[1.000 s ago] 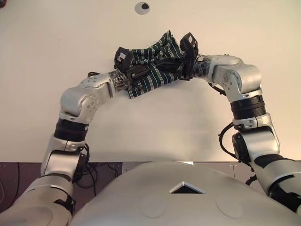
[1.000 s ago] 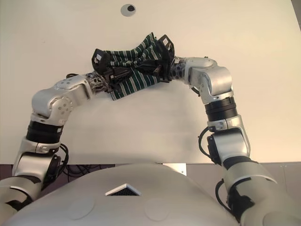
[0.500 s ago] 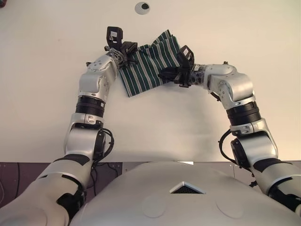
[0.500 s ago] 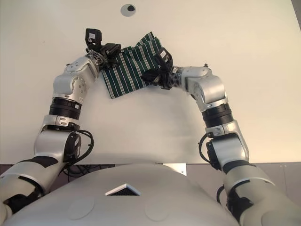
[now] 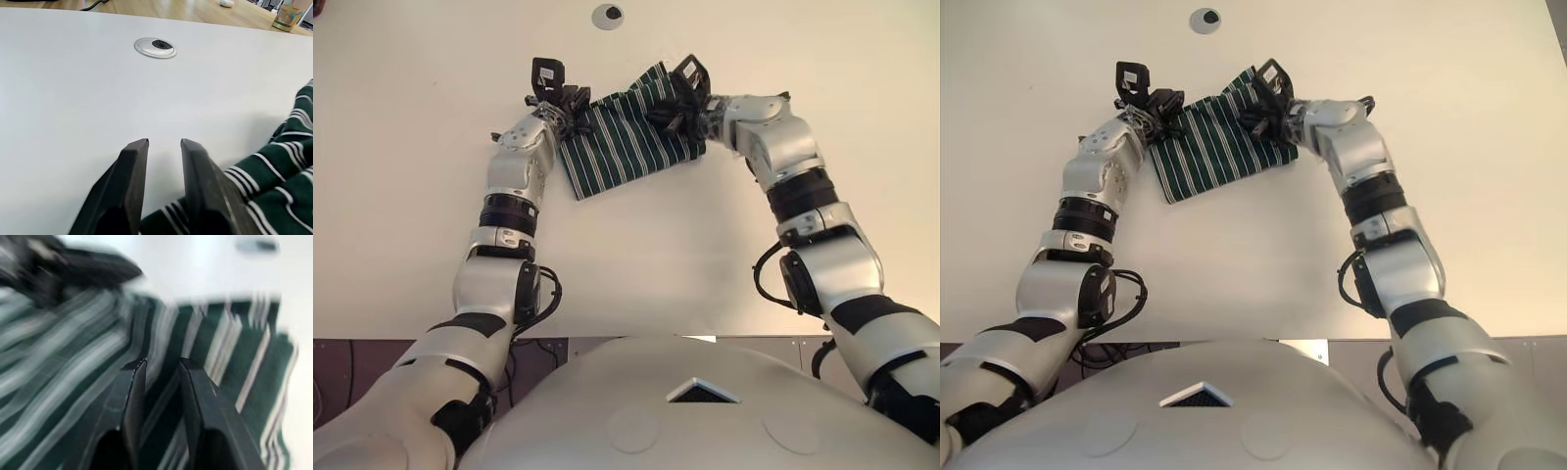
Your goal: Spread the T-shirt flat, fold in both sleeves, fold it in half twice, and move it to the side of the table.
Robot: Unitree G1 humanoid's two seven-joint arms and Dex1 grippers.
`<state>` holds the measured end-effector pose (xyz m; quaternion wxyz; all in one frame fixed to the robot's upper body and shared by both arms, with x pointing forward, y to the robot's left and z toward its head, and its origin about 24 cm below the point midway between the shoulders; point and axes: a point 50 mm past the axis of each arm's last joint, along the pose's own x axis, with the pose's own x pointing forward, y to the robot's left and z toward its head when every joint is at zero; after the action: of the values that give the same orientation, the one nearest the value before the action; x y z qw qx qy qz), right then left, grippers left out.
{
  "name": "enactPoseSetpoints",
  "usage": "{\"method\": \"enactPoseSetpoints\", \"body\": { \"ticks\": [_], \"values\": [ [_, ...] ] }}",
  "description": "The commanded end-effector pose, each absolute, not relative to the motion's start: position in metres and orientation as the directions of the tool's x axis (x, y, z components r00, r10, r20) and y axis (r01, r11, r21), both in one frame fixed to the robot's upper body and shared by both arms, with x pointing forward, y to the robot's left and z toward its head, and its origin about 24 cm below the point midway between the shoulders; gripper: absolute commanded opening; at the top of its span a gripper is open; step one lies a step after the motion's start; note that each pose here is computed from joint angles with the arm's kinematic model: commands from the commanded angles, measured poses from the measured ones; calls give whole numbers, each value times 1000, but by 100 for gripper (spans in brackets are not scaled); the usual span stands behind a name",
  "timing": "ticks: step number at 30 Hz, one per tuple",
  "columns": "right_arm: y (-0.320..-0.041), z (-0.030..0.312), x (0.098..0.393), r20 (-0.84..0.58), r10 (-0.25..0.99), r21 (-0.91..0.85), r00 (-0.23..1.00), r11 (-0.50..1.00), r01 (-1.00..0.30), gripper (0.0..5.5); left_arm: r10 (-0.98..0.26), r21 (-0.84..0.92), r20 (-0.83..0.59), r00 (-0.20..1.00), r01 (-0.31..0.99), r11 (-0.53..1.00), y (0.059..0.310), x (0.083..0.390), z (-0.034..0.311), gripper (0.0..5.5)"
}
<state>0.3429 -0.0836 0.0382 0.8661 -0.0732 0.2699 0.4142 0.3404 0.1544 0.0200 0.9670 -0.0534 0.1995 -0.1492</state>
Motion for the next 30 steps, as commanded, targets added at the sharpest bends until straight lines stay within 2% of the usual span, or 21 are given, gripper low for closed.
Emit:
{"method": "enactPoseSetpoints", "body": {
  "ticks": [1,9,15,17,19,20,22,25,28,30],
  "values": [
    [-69,42,359,-502,630,24,593,695,-719,117,-297,-153,-413,861,256,954,161,331,8,116],
    [-62,49,369,-418,620,12,663,734,-679,117,-290,-138,-440,850,255,957,159,325,1,116],
    [-79,29,365,-530,505,-89,681,765,-637,117,-274,-111,-441,855,251,962,163,322,0,116],
    [-96,15,360,-595,437,-126,675,778,-615,117,-218,-48,-360,907,216,975,171,329,16,116],
    [-115,3,354,-648,367,-163,667,789,-592,117,-158,-80,-179,971,145,986,180,341,50,116],
    [-130,-5,350,-676,328,-172,660,801,-573,117,-108,-133,-51,993,100,986,187,347,78,116],
    [-155,-14,342,-712,270,-179,648,822,-540,117,-15,-191,92,996,33,981,205,353,112,116],
    [-204,-22,330,-755,128,-228,643,868,-441,117,57,-166,144,988,-33,986,228,347,128,116],
    [-276,-17,311,-780,-67,-294,622,917,-270,117,104,-145,123,987,-86,986,243,331,118,116],
    [-317,-8,294,-795,-136,-306,591,932,-196,117,135,-142,114,984,-119,983,250,319,113,116]
  ]
}}
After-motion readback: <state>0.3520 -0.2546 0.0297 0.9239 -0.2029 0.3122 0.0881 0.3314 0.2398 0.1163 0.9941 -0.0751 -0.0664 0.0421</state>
